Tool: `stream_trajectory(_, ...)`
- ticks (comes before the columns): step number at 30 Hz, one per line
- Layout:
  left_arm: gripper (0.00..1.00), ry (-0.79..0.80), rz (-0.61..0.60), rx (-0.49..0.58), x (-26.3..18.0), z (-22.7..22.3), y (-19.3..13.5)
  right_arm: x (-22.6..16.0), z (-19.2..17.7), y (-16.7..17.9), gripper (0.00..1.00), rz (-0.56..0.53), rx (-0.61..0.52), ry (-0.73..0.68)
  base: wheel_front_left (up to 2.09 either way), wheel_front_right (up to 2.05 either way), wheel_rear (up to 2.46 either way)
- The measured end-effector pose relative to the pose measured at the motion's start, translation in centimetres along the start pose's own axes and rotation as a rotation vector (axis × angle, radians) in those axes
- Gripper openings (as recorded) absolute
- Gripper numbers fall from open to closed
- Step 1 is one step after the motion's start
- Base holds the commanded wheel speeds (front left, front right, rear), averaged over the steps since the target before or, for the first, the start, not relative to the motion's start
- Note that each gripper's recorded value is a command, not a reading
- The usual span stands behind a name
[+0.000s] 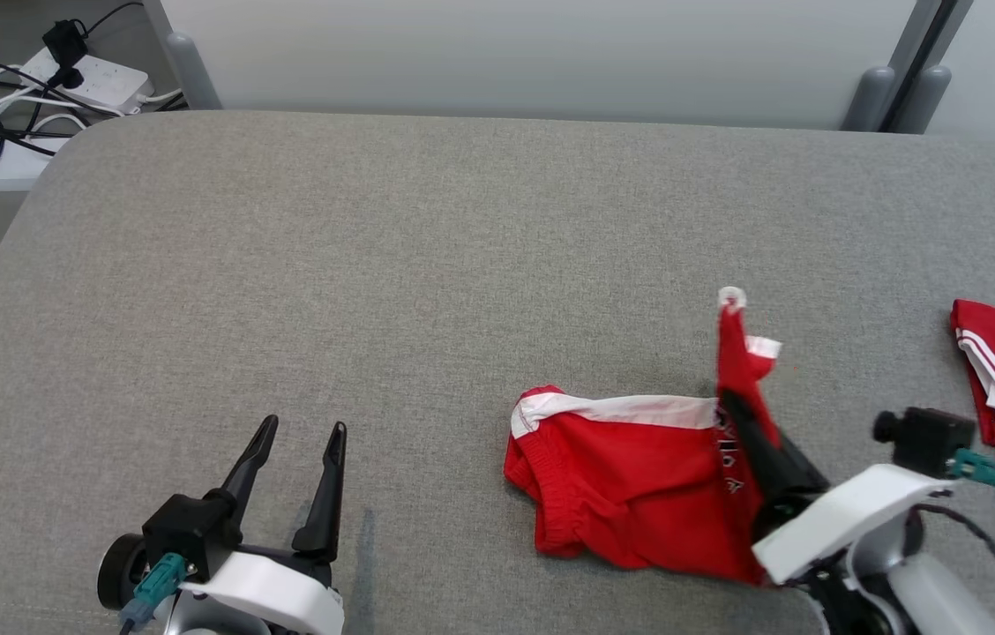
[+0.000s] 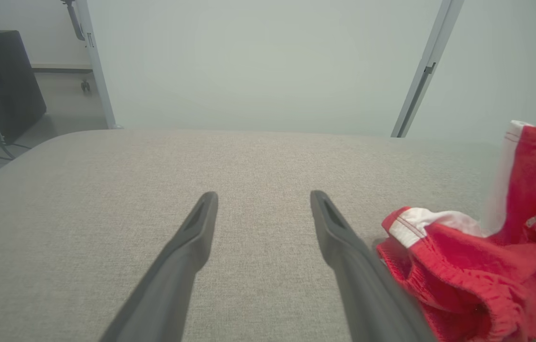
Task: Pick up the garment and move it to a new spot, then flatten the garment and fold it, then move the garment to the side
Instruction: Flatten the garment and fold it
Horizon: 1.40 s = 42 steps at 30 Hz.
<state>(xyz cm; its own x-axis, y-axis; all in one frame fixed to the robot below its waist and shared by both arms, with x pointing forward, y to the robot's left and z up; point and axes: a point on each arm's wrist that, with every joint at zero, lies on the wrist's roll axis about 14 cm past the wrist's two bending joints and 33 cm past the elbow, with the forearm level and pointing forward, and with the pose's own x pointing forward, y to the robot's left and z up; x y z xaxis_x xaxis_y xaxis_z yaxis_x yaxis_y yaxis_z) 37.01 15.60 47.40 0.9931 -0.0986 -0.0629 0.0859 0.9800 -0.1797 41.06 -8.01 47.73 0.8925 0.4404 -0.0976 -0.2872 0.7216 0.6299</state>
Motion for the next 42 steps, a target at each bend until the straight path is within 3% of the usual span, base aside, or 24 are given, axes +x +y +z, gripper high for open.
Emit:
stream_trajectory(2, 1.00, -0.001, -0.002, -0.003, 0.1, 0.0, -0.1, 1.1, -1.8, 3.5, 0.00, 0.078, 0.019, 0.047, 0.00, 0.00, 0.00)
stream_trajectory(6, 1.00, -0.025, -0.015, -0.006, 0.4, 0.8, -0.5, 2.8, -4.6, 7.0, 0.00, 0.150, -0.007, 0.114, 0.00, 0.00, 0.00)
stream_trajectory(11, 1.00, -0.032, -0.001, -0.011, -0.1, 1.0, -0.1, 4.1, -8.2, 7.8, 0.00, 0.171, -0.086, 0.221, 0.00, 0.00, 0.00)
stream_trajectory(12, 1.00, -0.032, 0.005, -0.010, -0.2, 1.0, 0.1, 4.2, -8.9, 7.6, 0.20, 0.165, -0.093, 0.247, 0.00, 0.00, 0.00)
stream_trajectory(13, 1.00, -0.035, 0.012, -0.009, -0.2, 1.1, 0.3, 4.3, -9.5, 7.6, 0.77, 0.170, -0.105, 0.264, 0.00, 0.00, 0.00)
stream_trajectory(14, 1.00, -0.039, 0.018, -0.008, -0.2, 1.3, 0.5, 4.4, -9.9, 7.8, 0.77, 0.178, -0.104, 0.274, 0.00, 0.00, 0.00)
stream_trajectory(15, 1.00, -0.042, 0.024, -0.008, -0.2, 1.3, 0.6, 4.5, -10.5, 8.3, 1.00, 0.193, -0.095, 0.292, 0.00, 0.00, 0.00)
stream_trajectory(22, 1.00, -0.037, 0.025, -0.009, -0.3, 1.2, 0.7, 4.9, -10.3, 10.9, 1.00, 0.263, -0.052, 0.266, 0.00, 0.00, 0.00)
stream_trajectory(27, 1.00, -0.054, -0.006, -0.004, -0.1, 1.7, -0.3, 5.3, -4.5, 10.7, 1.00, 0.265, -0.079, 0.050, 0.00, 0.00, 0.00)
stream_trajectory(31, 1.00, -0.061, -0.026, 0.000, 0.1, 1.9, -0.8, 4.2, 1.6, 6.1, 1.00, 0.171, -0.229, -0.110, 0.00, 0.00, 0.00)
stream_trajectory(35, 1.00, -0.076, -0.037, 0.016, 0.1, 2.4, -1.1, 1.1, 4.9, 1.3, 1.00, 0.037, -0.390, -0.196, 0.00, 0.00, 0.00)
stream_trajectory(39, 1.00, -0.065, -0.029, 0.030, -0.6, 2.1, -1.1, -2.3, 6.2, -1.3, 1.00, -0.068, -0.527, -0.237, 0.00, 0.00, 0.00)
stream_trajectory(42, 1.00, -0.057, -0.026, 0.050, -1.3, 2.0, -0.9, -4.7, 5.6, -2.6, 1.00, -0.129, -0.570, -0.232, 0.00, 0.00, 0.00)
